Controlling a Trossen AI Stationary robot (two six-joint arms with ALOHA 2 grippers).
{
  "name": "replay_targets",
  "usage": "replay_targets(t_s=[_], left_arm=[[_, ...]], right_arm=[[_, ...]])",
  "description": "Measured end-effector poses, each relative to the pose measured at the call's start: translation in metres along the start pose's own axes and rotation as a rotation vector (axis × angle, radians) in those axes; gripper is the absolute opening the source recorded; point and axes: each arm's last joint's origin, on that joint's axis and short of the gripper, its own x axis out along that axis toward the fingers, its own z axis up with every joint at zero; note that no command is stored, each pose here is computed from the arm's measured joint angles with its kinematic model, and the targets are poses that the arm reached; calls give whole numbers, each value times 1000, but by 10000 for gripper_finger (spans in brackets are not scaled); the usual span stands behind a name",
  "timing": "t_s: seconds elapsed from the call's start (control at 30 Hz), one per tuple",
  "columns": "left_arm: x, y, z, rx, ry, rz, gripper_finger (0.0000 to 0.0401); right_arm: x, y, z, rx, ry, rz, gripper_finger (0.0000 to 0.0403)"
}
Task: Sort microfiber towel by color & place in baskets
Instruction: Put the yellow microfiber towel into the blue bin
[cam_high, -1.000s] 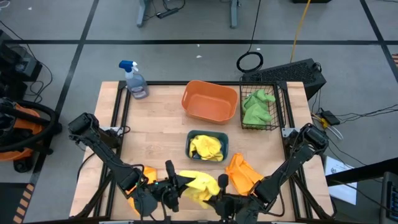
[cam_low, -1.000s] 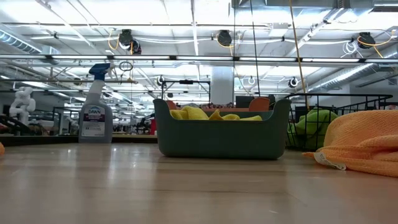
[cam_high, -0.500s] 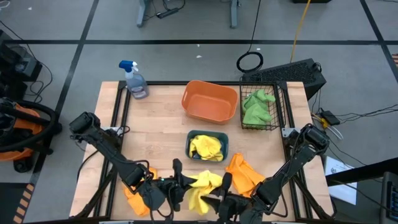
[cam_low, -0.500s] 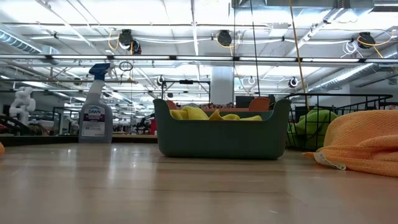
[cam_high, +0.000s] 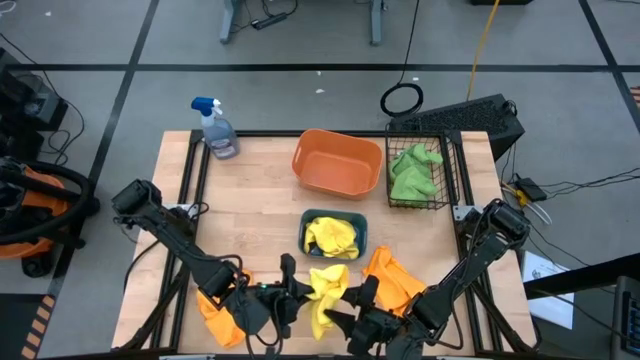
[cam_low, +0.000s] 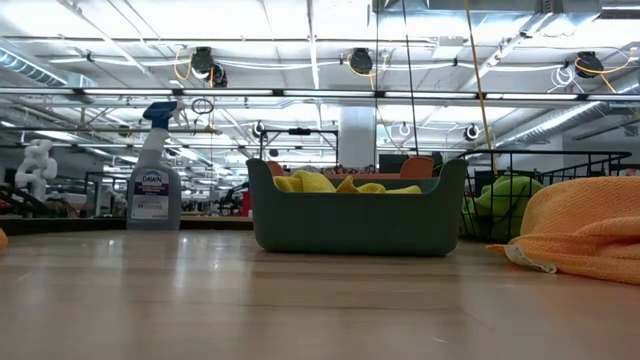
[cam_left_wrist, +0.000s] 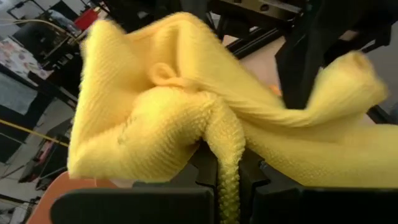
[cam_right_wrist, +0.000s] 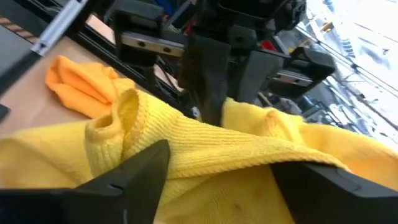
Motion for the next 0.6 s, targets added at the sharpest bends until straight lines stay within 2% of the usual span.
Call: replay_targets(t_s=[0.2,0.33,0.5,0.6], left_arm=[[4,4,-1,-25,5,-6,16],[6,5,-1,-27,-10,-83,16],[6,3,-1,-18,-15,-124,16],[6,3,-2,0,-13,-125,16]], right_arm=[[2,-4,3,11,4,-54,297],[9,-7,0,48,16,-59,297],[23,-10,-3,130,-3,21,295],[27,-12,-6,148,9,22,284]])
